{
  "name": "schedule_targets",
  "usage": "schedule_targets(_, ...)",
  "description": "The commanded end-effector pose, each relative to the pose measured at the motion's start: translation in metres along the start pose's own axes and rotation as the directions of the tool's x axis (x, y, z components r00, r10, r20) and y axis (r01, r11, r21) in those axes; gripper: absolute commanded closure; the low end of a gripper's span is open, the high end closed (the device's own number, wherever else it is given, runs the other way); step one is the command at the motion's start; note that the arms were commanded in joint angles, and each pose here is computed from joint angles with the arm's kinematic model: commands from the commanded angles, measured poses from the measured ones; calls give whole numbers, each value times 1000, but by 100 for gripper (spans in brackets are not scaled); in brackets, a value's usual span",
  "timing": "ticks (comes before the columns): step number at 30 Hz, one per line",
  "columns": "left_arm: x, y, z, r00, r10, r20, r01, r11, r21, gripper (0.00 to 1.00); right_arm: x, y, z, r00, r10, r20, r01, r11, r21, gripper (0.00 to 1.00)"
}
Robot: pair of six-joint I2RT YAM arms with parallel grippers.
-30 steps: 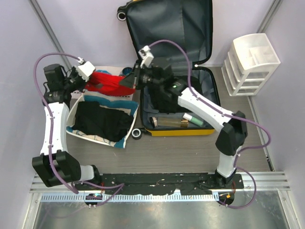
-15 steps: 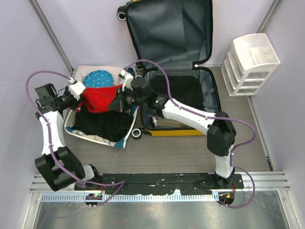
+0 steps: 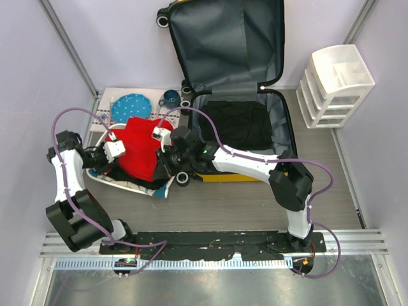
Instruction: Open, take out, and arrange the luggage
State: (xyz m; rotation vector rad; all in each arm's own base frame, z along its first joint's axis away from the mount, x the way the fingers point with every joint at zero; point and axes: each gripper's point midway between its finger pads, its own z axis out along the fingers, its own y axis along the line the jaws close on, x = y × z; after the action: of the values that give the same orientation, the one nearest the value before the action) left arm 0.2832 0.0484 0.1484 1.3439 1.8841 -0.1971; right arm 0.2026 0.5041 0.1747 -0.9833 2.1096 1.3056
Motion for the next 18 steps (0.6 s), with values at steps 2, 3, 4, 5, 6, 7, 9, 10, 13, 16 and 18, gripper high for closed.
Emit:
schedule_targets(2,16,-25,-1,999,-11,-40,14,997,73,58,33,27,-2,988,-106,-116,92,989,-117,74)
schedule_targets(3,13,-27,-4,999,-19,-35,22,997,80,55,29,34,-7,987,-121,-111,105,985,-136,66)
schedule_targets(4,5,-21,-12,1000,-6,-29,8,998,64,51,25,36,-11,983,-152,-102,137,980,-141,56)
schedule_targets(5,-2,-20,-17,1000,-8,-8,8,998,59,42,21,40,-18,980,-168,-108,152,978,-141,53)
schedule_targets(6,-7,-27,-25,999,-46,-2,46,996,77,38,13,38,-27,978,-183,-98,169,976,-138,45)
schedule_targets(7,-16,-18,-35,999,-41,2,41,998,56,31,3,44,-39,975,-210,-78,197,970,-142,43)
schedule_targets(9,-24,-25,-46,993,-114,12,112,989,93,18,-12,39,-63,973,-217,-74,203,967,-155,41)
schedule_targets(10,-33,-16,-55,994,-109,21,107,991,77,17,-23,42,-77,976,-209,-53,197,965,-173,41)
schedule_targets(13,-51,-3,-64,967,-247,70,243,968,61,16,-74,19,-106,989,-132,62,137,985,-103,40)
schedule_targets(16,-64,14,-62,920,-363,148,362,932,34,16,-121,-17,-110,963,-197,181,187,980,74,39)
schedule_targets(18,-70,28,-52,918,-362,160,368,930,-8,17,-133,-44,-94,960,-194,202,168,976,141,39)
